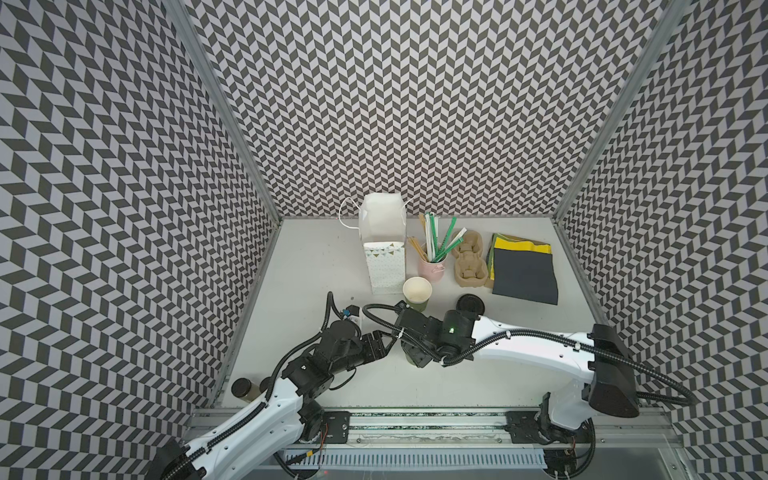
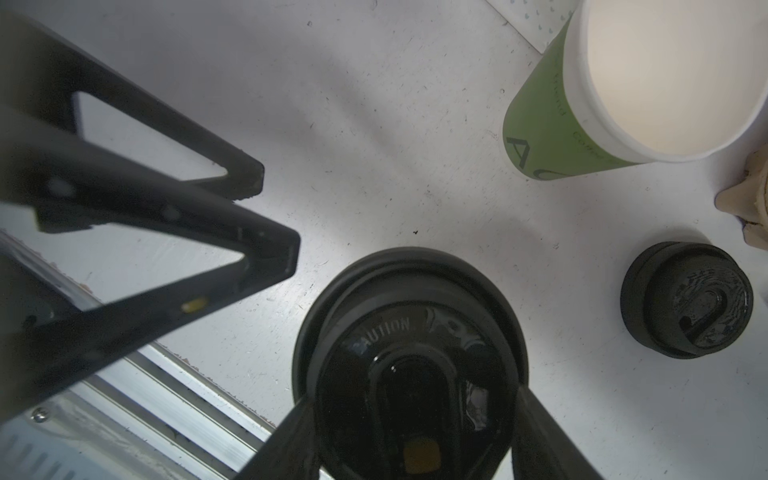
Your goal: Pack the takeout coffee
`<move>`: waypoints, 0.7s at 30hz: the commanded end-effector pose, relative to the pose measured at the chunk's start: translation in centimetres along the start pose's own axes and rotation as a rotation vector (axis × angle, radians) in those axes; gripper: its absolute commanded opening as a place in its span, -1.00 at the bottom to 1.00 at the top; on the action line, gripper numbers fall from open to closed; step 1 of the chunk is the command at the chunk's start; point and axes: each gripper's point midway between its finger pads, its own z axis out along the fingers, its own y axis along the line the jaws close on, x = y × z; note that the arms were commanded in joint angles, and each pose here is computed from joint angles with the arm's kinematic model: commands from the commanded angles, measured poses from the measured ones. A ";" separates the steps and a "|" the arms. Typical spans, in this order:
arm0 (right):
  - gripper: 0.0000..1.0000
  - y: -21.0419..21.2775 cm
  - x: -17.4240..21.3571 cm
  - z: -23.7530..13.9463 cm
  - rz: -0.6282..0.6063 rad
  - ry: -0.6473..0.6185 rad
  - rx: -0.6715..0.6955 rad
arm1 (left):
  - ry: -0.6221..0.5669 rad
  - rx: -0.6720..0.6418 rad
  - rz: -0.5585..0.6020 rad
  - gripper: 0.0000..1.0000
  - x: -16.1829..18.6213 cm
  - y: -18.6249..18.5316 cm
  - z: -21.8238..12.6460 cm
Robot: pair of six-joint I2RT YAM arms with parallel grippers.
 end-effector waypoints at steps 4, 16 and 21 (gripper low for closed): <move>-0.18 0.7 3.9 2.1 -0.019 0.143 -0.055 | 0.001 0.051 0.005 0.44 -0.6 -1.8 0.0; -0.19 1.5 4.9 2.4 -0.022 0.176 -0.125 | 0.057 0.037 0.034 0.44 0.3 -2.3 1.4; -0.19 1.6 4.9 2.3 -0.025 0.173 -0.134 | 0.063 0.000 0.032 0.37 0.6 -1.2 1.8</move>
